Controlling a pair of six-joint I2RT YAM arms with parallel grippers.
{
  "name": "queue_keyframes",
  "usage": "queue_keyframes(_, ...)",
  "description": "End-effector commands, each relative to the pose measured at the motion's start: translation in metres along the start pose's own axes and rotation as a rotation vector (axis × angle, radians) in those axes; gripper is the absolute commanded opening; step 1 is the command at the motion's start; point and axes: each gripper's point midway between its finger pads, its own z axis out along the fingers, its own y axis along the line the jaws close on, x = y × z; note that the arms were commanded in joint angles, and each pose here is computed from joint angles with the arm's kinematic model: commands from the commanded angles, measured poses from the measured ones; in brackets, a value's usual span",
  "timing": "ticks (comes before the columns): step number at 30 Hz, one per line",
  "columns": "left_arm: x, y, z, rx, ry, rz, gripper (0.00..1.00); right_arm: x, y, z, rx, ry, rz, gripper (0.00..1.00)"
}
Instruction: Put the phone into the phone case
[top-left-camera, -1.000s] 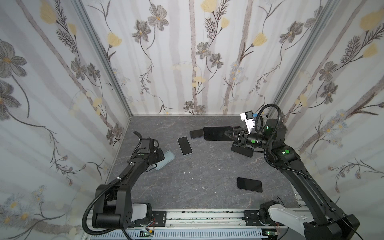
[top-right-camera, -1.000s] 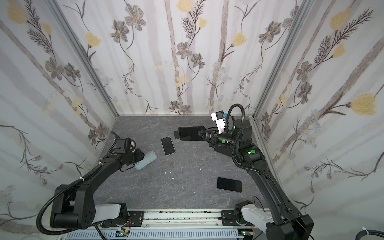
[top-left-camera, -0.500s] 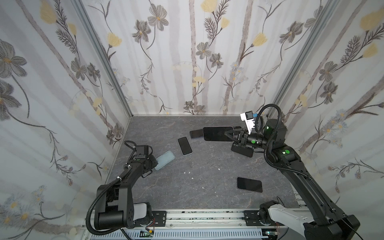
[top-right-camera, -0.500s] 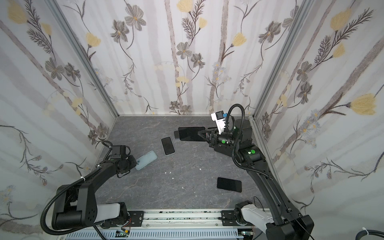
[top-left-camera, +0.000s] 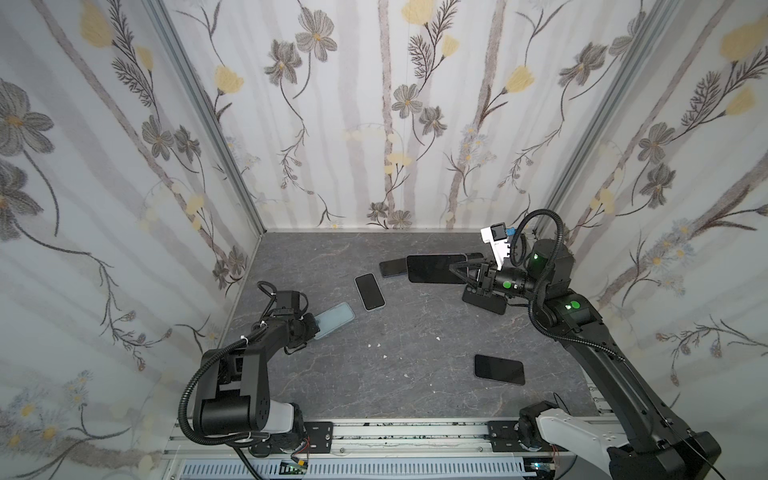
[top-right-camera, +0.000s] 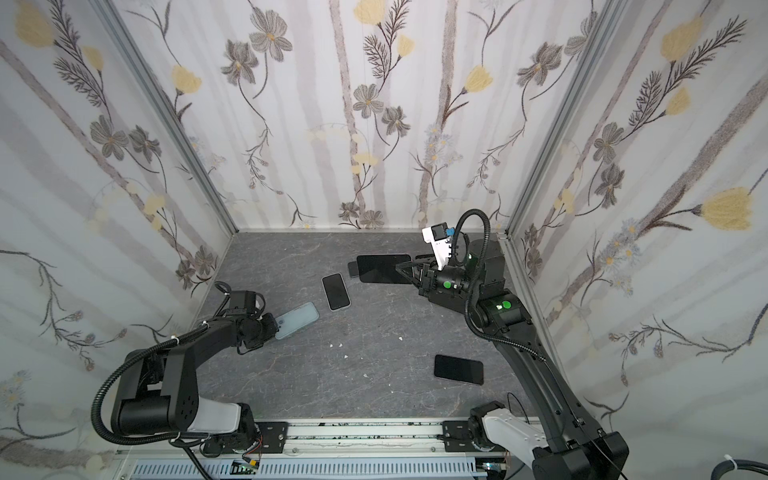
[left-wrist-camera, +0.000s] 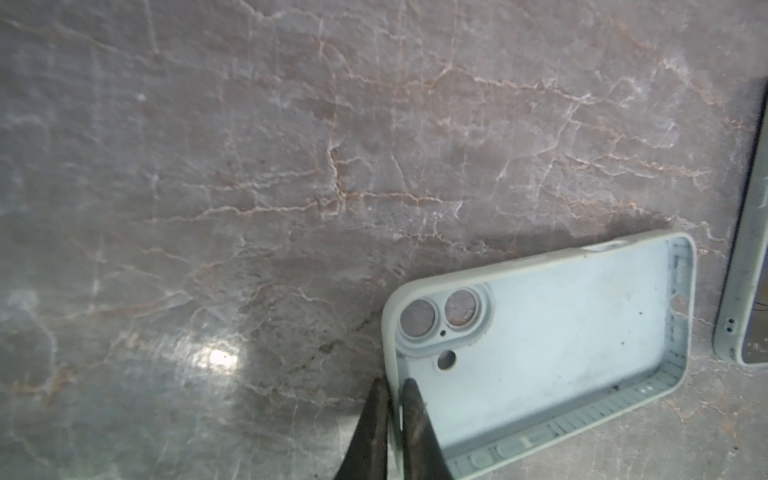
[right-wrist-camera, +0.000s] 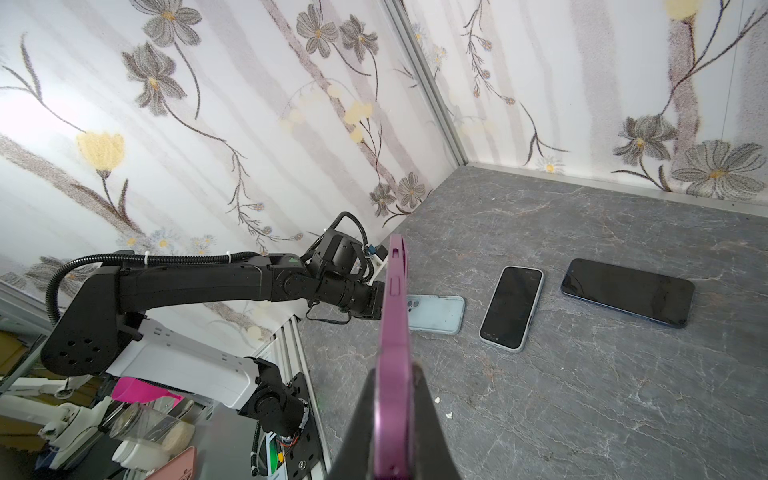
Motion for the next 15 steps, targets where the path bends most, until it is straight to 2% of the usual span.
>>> queue_keyframes(1, 0.003, 0.0, 0.001, 0.0, 0.021, 0.034, 0.05, -0.006, 0.004, 0.001, -0.023, -0.023, -0.043, 0.08)
queue_keyframes(5, 0.007, -0.004, 0.0, -0.01, 0.045, 0.09, 0.03, -0.002, 0.003, 0.001, -0.022, -0.02, -0.04, 0.08)
queue_keyframes(9, 0.011, -0.019, -0.001, 0.036, 0.057, 0.137, 0.0, -0.001, 0.002, 0.002, -0.027, -0.028, -0.029, 0.08)
queue_keyframes(15, 0.028, -0.034, 0.004, 0.038, 0.094, 0.204, 0.0, 0.002, -0.001, 0.005, -0.025, -0.023, -0.013, 0.08)
